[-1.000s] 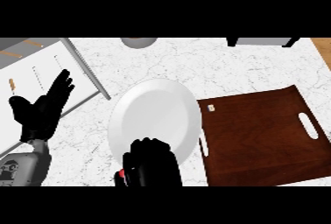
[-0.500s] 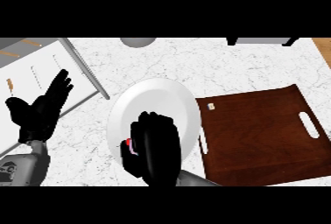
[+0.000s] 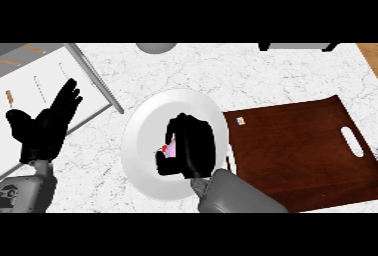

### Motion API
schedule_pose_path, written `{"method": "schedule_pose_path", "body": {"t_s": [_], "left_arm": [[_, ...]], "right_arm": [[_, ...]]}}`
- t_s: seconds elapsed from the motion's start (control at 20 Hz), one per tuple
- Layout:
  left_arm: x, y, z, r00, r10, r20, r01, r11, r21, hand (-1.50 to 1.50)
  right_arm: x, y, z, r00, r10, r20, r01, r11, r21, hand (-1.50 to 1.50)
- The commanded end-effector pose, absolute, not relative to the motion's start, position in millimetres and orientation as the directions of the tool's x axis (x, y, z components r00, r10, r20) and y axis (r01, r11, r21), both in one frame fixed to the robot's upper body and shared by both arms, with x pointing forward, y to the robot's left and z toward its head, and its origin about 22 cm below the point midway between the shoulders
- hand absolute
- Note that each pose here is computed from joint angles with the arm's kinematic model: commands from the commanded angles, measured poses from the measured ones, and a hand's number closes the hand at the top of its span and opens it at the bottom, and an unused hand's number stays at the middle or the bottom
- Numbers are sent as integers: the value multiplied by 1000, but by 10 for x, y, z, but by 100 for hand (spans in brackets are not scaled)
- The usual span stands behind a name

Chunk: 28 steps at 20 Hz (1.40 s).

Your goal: Pick the cupcake from the tray and place it in the plate

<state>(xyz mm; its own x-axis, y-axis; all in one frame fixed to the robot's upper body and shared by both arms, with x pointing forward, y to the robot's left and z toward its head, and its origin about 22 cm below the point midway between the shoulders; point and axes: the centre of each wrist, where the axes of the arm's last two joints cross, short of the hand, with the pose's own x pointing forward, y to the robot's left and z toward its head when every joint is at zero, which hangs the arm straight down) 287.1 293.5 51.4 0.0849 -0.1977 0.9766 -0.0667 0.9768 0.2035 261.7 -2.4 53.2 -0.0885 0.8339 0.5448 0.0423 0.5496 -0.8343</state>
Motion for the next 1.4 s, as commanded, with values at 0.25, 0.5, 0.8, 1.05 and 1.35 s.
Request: {"method": "schedule_pose_path", "body": {"t_s": [0.25,0.5,0.8,1.05,1.35], "left_arm": [[2916,2896,254,143,-160,977,-38,985,167,0],[2881,2855,304,167,-153,974,-46,986,163,0],[2830,3056,291,166,-168,972,-61,982,180,0],[2880,2846,217,155,-153,976,-47,986,162,0],[2862,2751,200,178,-157,971,-30,986,165,0]], "right_arm": [[2891,-241,330,-265,760,593,30,621,-783,-150],[2726,-94,794,-483,535,693,40,804,-593,-150],[2422,-191,957,-374,319,871,-42,932,-360,-150],[2425,-366,956,-227,179,957,-187,956,-224,-150],[2544,-730,885,-274,170,947,-185,957,-225,-150]]}}
